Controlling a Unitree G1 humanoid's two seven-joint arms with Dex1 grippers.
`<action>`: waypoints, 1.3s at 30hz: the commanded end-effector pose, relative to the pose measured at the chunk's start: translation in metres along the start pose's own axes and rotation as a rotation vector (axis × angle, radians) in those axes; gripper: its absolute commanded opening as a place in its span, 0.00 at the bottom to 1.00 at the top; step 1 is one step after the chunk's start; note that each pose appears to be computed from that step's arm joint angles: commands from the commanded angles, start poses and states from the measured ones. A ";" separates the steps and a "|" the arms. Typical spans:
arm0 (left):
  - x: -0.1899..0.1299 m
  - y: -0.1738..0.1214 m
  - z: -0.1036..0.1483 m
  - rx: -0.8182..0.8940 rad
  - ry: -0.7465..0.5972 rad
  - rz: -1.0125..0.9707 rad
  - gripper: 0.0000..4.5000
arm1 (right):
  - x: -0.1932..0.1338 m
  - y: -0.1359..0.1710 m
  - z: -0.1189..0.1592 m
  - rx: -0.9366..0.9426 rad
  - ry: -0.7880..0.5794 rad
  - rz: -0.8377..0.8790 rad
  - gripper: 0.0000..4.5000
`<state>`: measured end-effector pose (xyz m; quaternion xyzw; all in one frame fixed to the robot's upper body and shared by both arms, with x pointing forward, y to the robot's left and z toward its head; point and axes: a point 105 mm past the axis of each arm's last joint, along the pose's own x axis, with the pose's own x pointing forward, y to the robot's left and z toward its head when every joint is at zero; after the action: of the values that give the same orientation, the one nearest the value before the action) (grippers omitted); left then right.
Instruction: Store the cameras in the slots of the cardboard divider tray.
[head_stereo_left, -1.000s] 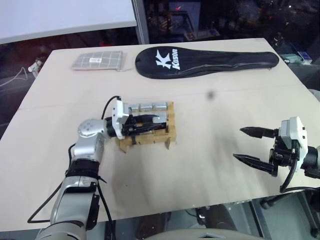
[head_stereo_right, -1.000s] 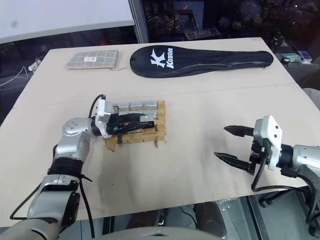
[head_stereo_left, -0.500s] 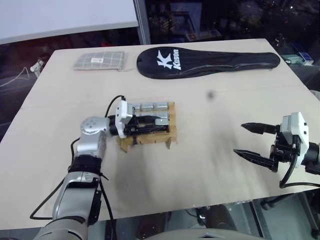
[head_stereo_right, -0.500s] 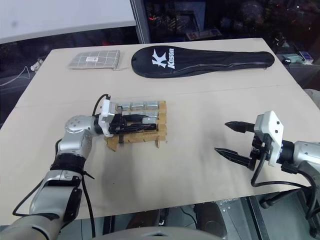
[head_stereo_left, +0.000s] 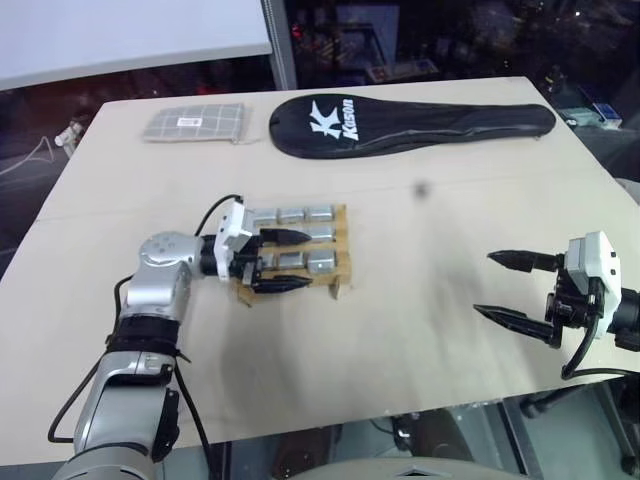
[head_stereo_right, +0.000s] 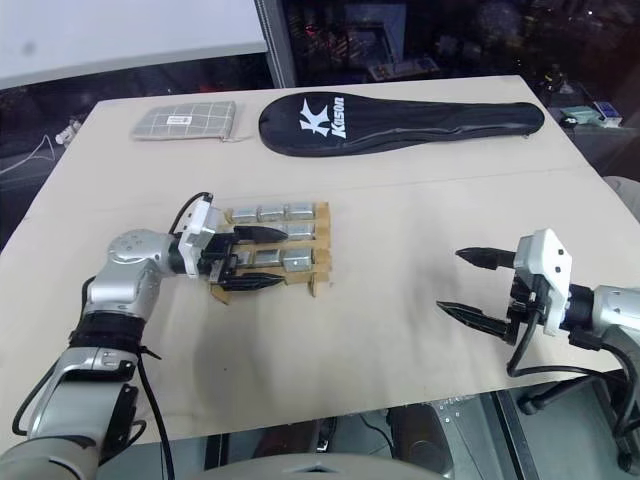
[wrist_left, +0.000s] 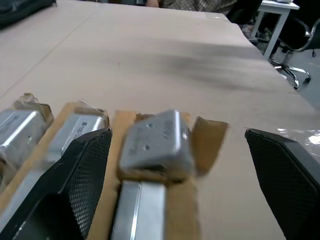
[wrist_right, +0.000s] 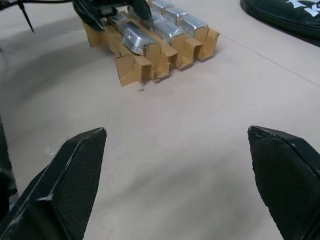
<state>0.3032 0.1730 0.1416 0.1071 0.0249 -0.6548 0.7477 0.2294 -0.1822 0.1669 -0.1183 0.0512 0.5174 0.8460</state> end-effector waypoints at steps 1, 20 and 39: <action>-0.006 -0.006 0.016 0.072 -0.002 0.014 0.99 | 0.003 0.000 0.004 -0.032 -0.029 0.016 1.00; -0.077 -0.024 0.071 0.157 0.151 0.247 0.99 | 0.103 -0.009 0.037 -0.276 -0.112 0.128 1.00; -0.128 -0.076 0.075 0.054 0.343 0.319 0.99 | 0.233 0.016 0.038 -0.620 -0.006 0.373 1.00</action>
<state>0.2066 0.2752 0.2172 0.2241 0.1341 -0.5003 0.8255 0.3208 0.0344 0.1479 -0.3369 -0.0770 0.6519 0.6750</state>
